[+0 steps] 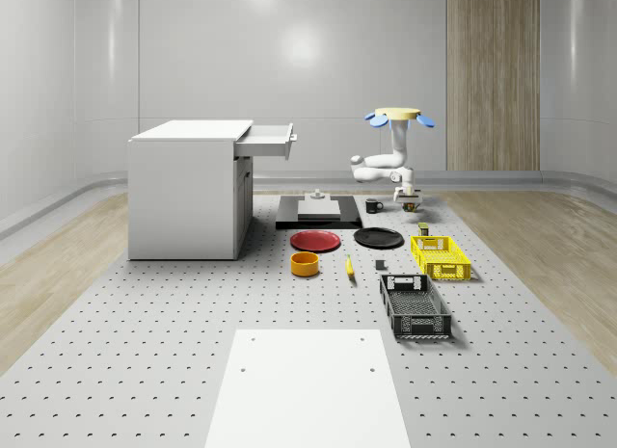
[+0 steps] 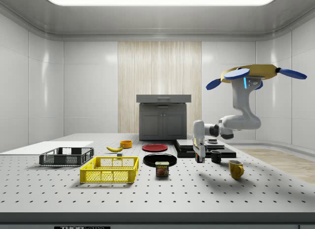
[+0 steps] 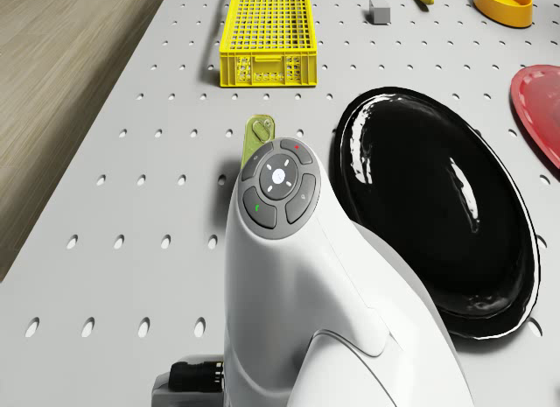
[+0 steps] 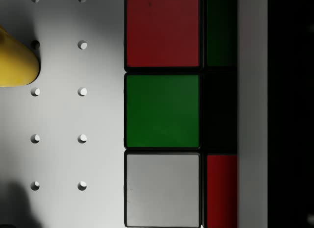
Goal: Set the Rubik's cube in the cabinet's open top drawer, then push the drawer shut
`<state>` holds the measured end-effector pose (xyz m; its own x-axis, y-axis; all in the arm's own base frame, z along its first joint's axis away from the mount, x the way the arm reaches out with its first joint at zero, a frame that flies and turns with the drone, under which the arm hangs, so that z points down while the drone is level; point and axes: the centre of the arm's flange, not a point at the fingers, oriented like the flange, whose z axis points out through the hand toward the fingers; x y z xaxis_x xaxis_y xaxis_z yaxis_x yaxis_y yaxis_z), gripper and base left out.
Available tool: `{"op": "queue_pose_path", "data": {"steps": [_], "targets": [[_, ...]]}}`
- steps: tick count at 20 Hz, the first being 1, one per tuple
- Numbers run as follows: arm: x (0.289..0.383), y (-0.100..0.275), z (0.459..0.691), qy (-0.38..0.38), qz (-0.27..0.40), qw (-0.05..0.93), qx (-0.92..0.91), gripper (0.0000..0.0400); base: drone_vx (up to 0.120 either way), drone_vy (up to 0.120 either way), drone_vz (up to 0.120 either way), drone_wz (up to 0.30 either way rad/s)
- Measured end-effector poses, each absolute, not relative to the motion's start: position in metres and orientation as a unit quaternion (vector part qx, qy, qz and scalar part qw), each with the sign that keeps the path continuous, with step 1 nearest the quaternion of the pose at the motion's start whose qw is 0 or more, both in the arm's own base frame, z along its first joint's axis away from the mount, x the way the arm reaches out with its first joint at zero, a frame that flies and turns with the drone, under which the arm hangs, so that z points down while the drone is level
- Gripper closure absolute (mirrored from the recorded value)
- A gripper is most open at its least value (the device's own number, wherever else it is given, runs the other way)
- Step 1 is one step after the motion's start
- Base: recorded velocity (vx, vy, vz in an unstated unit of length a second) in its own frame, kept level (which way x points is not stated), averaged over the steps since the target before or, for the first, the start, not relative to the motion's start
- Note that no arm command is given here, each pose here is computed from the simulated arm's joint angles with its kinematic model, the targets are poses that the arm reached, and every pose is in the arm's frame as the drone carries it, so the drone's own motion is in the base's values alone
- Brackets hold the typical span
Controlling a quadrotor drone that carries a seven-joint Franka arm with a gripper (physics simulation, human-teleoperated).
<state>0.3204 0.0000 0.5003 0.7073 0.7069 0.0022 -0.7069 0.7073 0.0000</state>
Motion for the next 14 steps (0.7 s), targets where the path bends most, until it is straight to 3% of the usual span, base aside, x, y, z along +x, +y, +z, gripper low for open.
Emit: {"op": "queue_pose_path", "data": {"steps": [9,14], "targets": [[0.3204,-0.0001,0.4928,-0.001,0.383,0.924,0.0,0.0075,-0.12,0.0,0.12,0.0],[0.3204,-0.0001,0.492,-0.001,0.383,0.924,0.0,0.0075,-0.12,-0.12,0.12,0.0]]}}
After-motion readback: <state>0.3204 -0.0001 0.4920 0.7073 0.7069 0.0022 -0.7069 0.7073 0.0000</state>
